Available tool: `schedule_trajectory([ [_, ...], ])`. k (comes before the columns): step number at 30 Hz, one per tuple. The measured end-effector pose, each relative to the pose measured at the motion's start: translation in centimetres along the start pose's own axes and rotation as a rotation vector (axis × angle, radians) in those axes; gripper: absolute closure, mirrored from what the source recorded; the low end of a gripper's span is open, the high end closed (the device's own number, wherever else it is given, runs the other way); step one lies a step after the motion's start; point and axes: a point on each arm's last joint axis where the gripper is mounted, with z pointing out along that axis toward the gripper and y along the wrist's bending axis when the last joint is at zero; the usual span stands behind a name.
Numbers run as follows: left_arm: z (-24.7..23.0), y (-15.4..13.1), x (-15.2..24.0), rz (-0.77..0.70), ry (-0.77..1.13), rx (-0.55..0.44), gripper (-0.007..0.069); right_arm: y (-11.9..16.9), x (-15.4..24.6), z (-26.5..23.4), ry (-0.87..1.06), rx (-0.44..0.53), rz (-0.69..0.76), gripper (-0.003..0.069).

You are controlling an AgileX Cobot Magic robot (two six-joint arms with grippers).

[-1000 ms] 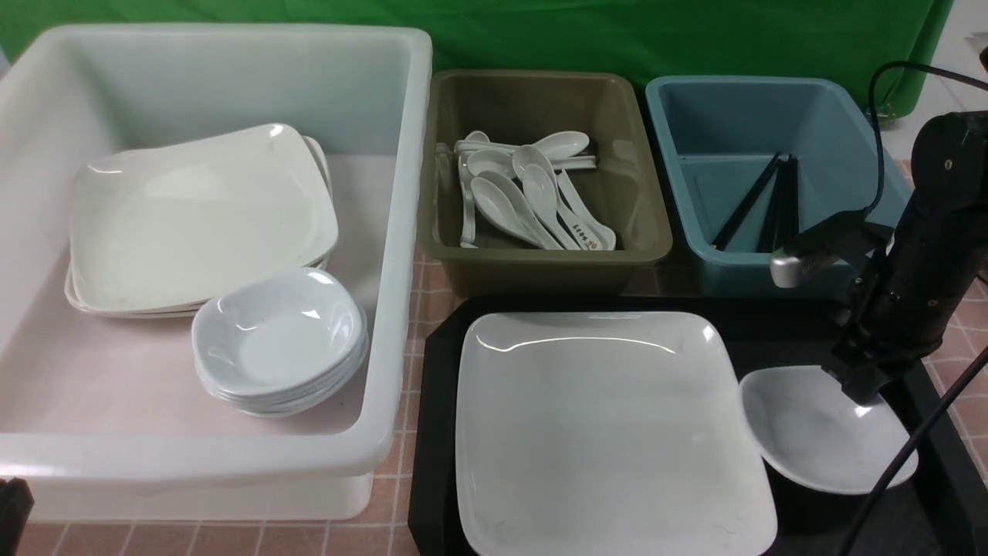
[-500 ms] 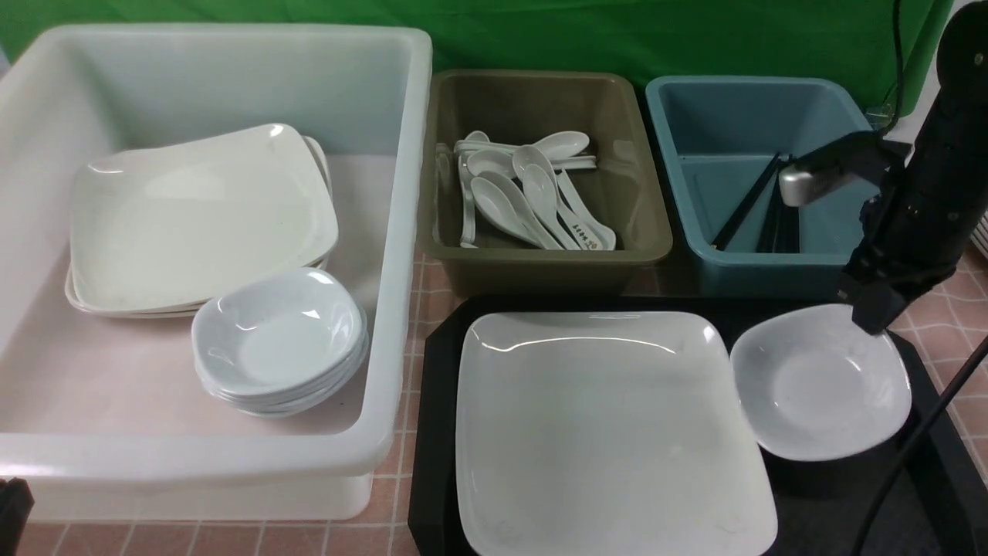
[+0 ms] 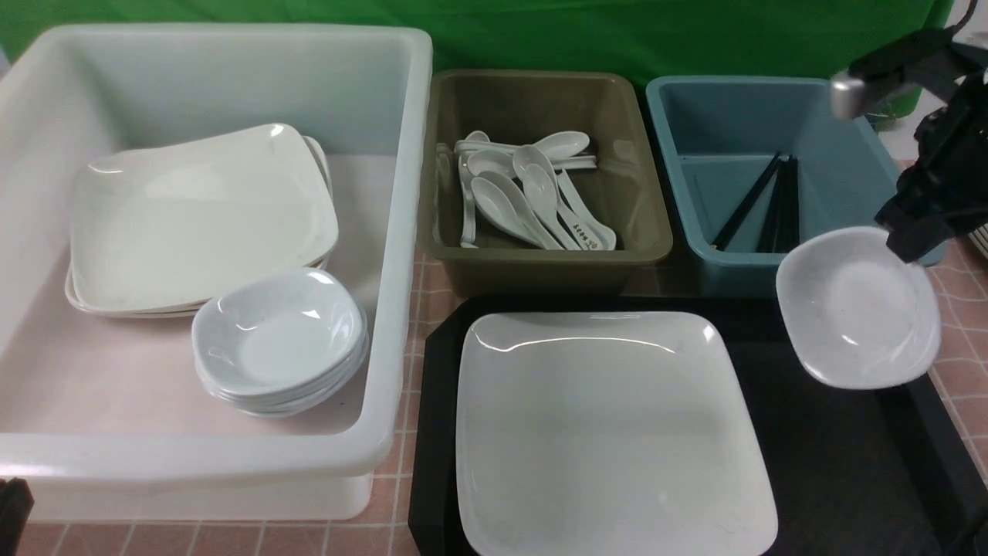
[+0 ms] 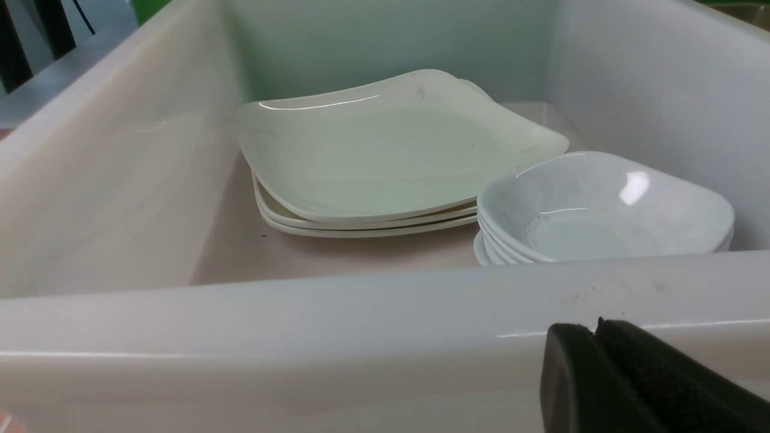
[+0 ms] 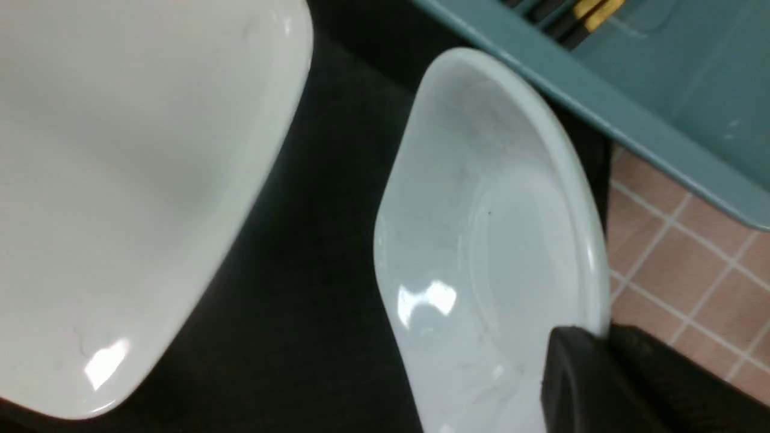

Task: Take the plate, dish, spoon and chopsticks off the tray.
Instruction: Use the right arm to put the small plate into the large storage box on the left

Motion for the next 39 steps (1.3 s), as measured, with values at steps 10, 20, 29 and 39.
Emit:
schedule_trajectory([
  [10,0.0,0.0,0.0,0.000,0.000,0.000,0.0604,2.1,0.5,-6.4,-0.235,-0.088,0.036,0.0577],
  [20,0.0,0.0,0.0,0.000,0.000,0.000,0.0604,8.0,-2.2,-12.3,-0.568,-0.585,0.068,0.0580],
  [29,0.0,0.0,0.0,0.000,0.000,0.000,0.0604,18.1,-7.8,-7.4,-0.483,-0.785,-0.062,0.0580],
  [39,0.0,0.0,0.0,0.000,0.000,0.000,0.0604,25.2,-14.8,0.0,-0.460,-0.829,-0.097,0.0580],
])
